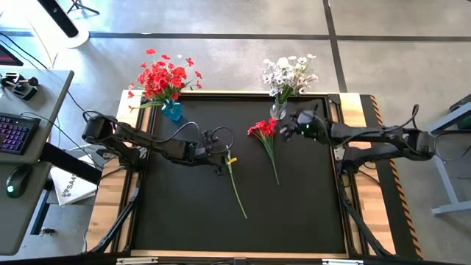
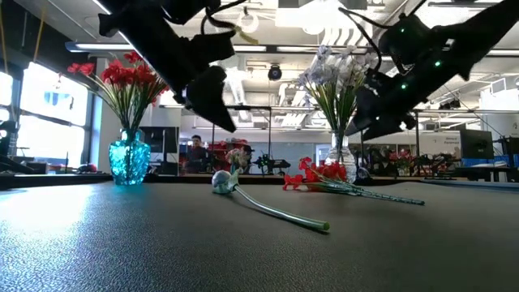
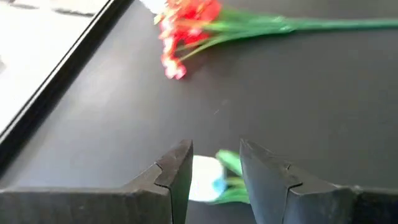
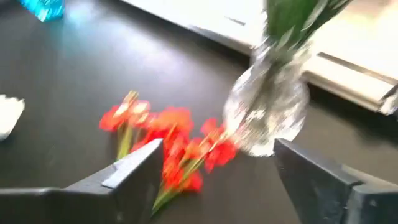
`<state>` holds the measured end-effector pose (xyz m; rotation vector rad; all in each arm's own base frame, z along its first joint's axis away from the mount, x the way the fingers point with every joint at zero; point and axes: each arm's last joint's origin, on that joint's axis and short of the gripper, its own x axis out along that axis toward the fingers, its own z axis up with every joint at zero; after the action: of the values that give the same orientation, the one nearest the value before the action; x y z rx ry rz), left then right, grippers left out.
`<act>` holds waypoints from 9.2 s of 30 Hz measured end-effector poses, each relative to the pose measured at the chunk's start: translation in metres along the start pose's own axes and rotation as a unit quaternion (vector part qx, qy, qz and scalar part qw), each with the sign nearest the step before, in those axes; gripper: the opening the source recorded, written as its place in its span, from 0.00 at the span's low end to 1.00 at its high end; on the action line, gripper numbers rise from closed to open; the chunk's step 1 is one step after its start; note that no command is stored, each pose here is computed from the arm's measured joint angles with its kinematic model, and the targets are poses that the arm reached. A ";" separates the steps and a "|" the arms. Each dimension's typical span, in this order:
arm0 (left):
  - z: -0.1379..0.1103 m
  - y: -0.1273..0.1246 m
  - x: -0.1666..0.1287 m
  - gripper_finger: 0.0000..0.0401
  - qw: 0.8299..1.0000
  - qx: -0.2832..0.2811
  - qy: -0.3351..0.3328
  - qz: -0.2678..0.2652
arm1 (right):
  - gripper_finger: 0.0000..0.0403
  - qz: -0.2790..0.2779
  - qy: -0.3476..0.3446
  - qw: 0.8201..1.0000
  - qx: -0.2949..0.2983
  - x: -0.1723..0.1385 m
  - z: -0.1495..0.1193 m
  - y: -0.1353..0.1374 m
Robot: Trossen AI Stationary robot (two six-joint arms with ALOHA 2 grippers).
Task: Sort flowers into vase by color
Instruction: Adjust the transparent vase, then put the orange orchid into the blue vase
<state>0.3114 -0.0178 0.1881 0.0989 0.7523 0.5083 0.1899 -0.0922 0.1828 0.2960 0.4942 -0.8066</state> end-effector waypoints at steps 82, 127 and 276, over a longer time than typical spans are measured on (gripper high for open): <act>-0.022 0.010 -0.008 0.30 0.997 -0.019 0.036 0.058 | 0.53 -0.181 -0.117 0.976 0.038 -0.003 -0.028 -0.053; -0.021 0.010 -0.008 0.30 0.998 -0.021 0.035 0.057 | 0.74 -0.162 0.100 0.982 0.020 -0.031 0.045 -0.043; 0.013 0.005 -0.046 0.02 0.962 -0.029 -0.258 -0.089 | 0.39 0.386 -0.240 0.889 -0.053 -0.021 0.024 0.174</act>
<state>0.2897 -0.0338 0.2284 0.1034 0.2308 0.3106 0.3152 0.0250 0.2260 0.1561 -0.0699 -0.0511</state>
